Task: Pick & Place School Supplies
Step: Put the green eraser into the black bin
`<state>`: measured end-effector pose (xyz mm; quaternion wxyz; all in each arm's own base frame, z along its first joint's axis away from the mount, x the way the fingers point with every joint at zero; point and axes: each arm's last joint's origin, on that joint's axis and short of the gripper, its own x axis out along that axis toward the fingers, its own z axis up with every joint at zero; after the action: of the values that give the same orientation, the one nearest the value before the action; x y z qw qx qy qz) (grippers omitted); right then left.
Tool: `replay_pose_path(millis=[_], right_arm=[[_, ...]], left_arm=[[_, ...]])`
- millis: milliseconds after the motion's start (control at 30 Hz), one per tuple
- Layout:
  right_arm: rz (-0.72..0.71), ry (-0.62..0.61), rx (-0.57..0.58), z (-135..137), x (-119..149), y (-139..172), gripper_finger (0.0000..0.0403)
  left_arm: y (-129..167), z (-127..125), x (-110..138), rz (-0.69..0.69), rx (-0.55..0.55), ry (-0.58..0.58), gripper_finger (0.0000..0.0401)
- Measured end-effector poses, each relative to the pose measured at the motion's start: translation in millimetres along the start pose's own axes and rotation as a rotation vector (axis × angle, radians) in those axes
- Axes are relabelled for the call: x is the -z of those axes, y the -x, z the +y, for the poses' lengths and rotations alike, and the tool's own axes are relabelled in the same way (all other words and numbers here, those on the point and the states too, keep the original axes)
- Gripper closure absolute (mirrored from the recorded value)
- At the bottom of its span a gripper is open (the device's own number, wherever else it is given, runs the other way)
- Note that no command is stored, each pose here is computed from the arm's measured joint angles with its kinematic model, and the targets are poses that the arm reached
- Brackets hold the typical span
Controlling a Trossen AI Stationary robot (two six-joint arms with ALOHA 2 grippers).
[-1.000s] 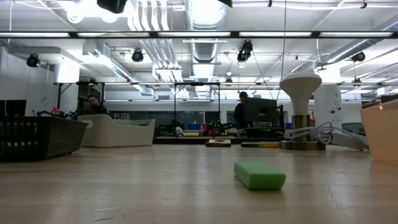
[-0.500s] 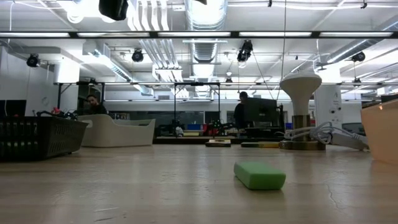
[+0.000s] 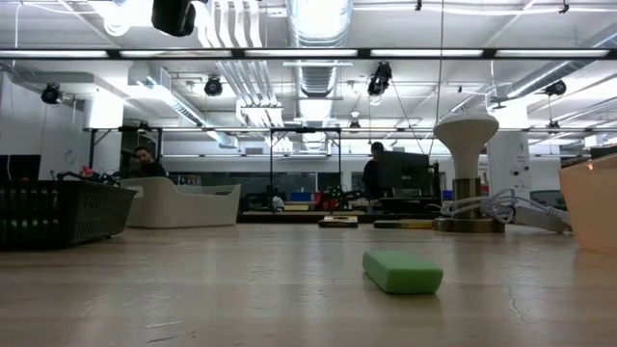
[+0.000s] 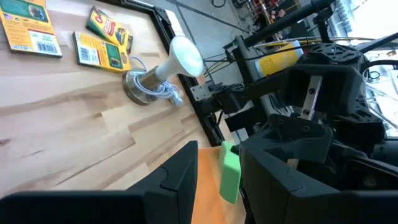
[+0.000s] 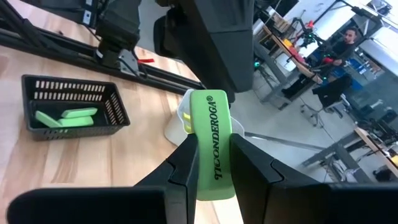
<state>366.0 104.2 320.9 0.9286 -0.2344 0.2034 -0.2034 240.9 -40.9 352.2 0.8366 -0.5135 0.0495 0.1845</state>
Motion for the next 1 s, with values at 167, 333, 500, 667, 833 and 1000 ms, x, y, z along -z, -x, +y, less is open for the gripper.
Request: replay_pose_path(millis=[167, 333, 500, 667, 833, 1000], right_arm=[[0.003, -0.002, 0.005, -1.8, 0.5, -1.7, 0.0333], [0.006, 0.000, 0.007, -2.3, 1.1, -2.6, 0.0333], [0.006, 0.003, 0.007, -2.5, 1.0, -2.7, 0.0333], [0.006, 0.003, 0.008, -2.5, 1.0, -2.7, 0.0333], [0.004, 0.002, 0.008, -2.6, 0.7, -2.7, 0.0333], [0.004, 0.005, 0.007, -2.5, 0.7, -2.7, 0.0333]], left_arm=[[-0.4, 1.1, 0.8, 0.001, -0.002, -0.002, 0.0277], [-1.3, 3.5, 2.7, 0.023, -0.002, -0.006, 0.0277], [-1.5, 3.8, 3.5, 0.039, 0.001, -0.007, 0.0277], [-1.5, 3.7, 3.5, 0.039, 0.003, -0.012, 0.0277], [-1.5, 0.7, 2.5, 0.033, 0.033, -0.002, 0.0277], [-1.6, 0.7, 2.6, 0.034, 0.033, -0.013, 0.0277]])
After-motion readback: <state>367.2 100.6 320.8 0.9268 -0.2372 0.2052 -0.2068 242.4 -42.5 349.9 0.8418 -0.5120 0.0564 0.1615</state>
